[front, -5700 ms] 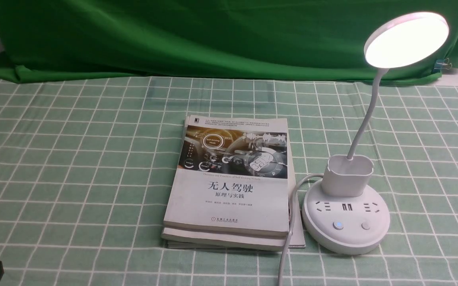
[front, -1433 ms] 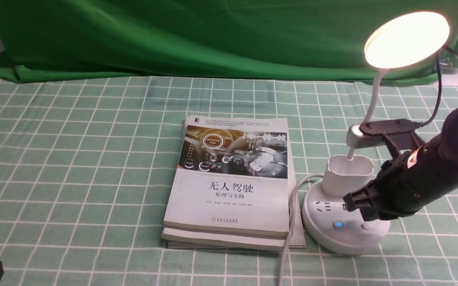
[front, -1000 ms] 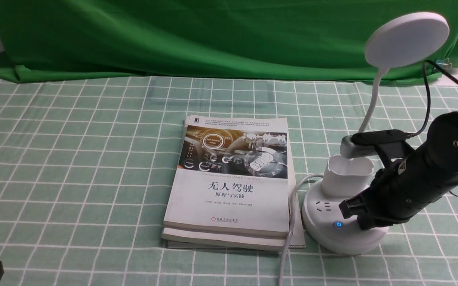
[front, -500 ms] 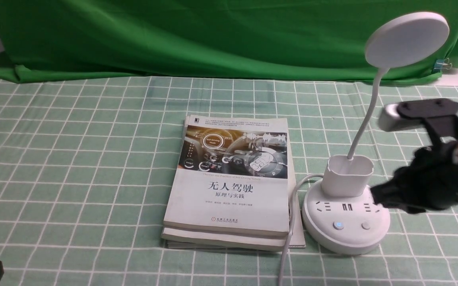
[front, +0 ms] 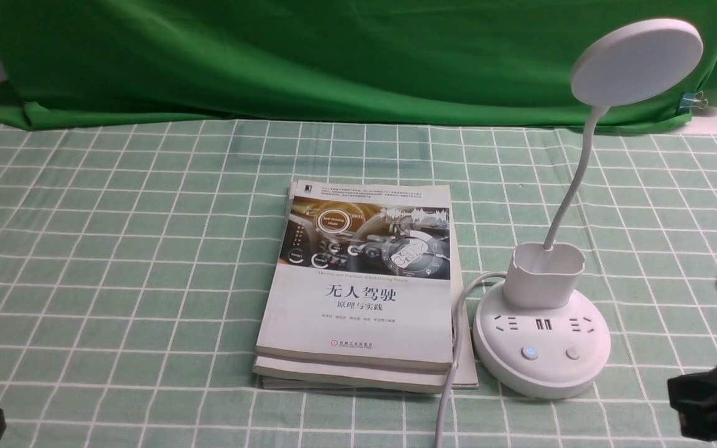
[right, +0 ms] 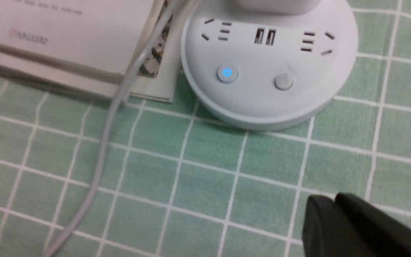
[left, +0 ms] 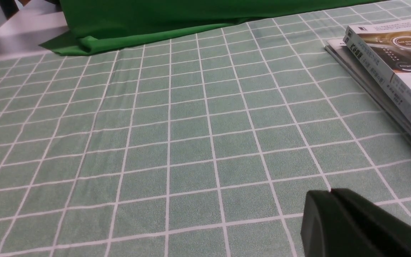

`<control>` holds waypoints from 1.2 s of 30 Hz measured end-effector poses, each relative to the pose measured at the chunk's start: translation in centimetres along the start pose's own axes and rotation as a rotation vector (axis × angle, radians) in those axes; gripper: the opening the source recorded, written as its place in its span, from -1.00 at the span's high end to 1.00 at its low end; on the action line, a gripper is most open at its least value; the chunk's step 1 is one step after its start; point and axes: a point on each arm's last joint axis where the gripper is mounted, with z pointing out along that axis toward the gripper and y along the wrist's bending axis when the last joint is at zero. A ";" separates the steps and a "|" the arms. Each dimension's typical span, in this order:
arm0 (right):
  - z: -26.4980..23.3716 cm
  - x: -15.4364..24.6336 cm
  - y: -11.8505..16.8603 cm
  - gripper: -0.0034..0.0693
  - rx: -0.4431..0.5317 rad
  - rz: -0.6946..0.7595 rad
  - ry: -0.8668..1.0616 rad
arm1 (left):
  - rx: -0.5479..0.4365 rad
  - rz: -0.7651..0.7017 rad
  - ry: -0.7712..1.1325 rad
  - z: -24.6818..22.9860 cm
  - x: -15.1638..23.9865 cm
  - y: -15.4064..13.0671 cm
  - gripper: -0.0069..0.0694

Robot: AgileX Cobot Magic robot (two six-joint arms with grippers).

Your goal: Turn off the desk lamp on the blue coffee tablecloth by hand.

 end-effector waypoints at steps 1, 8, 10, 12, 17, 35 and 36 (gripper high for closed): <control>-0.2 0.1 0.0 0.78 -0.001 0.002 -0.012 | 0.000 0.000 0.000 0.0 0.0 0.0 0.82; -1.3 0.2 0.1 0.75 -0.010 0.013 -0.074 | 0.000 0.000 0.000 0.0 0.0 0.0 0.82; -1.3 0.2 0.1 0.74 -0.010 0.015 -0.075 | 0.000 0.000 0.000 0.0 0.0 0.0 0.82; -1.4 0.1 0.0 0.73 -0.005 0.008 -0.088 | 0.000 0.000 0.000 0.0 0.0 0.0 0.82; -2.1 1.3 -0.8 0.83 0.029 -0.026 -0.270 | -0.001 0.002 0.000 0.0 0.0 0.0 0.82; -0.8 11.0 -3.6 0.82 0.271 -0.029 -0.767 | -0.001 0.003 0.000 0.0 0.0 0.0 0.82; -0.9 11.0 -3.6 0.82 0.275 -0.036 -0.769 | -0.001 0.003 0.000 0.0 0.0 0.0 0.82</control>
